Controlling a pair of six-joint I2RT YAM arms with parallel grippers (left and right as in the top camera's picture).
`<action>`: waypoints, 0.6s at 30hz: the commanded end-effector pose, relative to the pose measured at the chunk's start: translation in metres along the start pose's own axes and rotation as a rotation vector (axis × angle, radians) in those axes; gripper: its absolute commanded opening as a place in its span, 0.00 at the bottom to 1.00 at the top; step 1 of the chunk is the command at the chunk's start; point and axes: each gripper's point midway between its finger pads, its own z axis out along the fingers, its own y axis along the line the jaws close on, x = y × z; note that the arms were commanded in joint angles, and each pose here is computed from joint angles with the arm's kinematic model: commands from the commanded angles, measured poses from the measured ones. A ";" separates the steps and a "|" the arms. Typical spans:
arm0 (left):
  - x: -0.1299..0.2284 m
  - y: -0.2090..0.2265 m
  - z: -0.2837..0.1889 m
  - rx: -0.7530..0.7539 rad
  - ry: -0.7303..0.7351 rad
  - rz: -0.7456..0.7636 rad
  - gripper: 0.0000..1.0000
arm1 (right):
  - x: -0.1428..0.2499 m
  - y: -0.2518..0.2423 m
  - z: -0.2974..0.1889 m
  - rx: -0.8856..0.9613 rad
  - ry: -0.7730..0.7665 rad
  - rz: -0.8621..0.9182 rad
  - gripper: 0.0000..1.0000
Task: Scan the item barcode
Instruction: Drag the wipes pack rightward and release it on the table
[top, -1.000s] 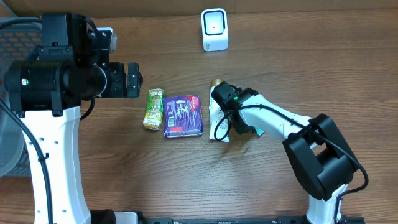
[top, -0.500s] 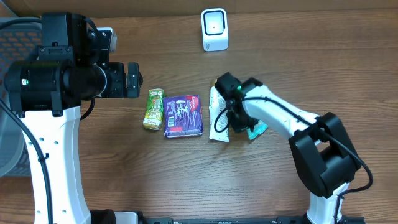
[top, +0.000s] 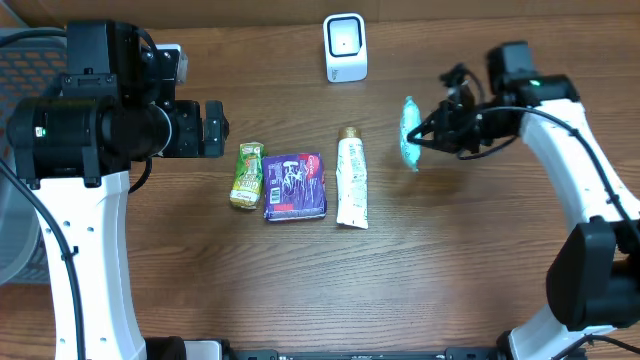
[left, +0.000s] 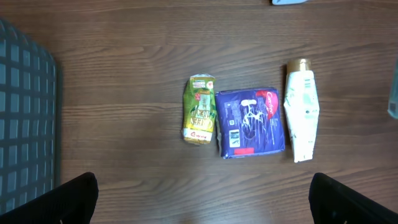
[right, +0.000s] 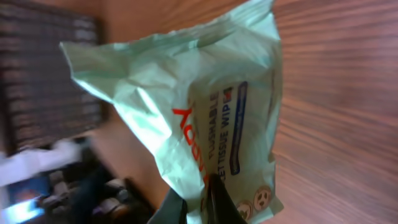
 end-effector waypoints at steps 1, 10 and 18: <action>-0.003 0.003 -0.001 -0.007 -0.009 0.017 1.00 | 0.022 0.026 0.008 -0.298 0.047 0.010 0.04; -0.003 0.003 -0.001 -0.007 -0.009 0.018 1.00 | 0.035 -0.023 0.038 -0.241 -0.003 0.023 0.04; -0.003 0.003 -0.001 -0.007 -0.009 0.017 1.00 | 0.026 -0.049 0.054 -0.184 -0.045 0.073 0.04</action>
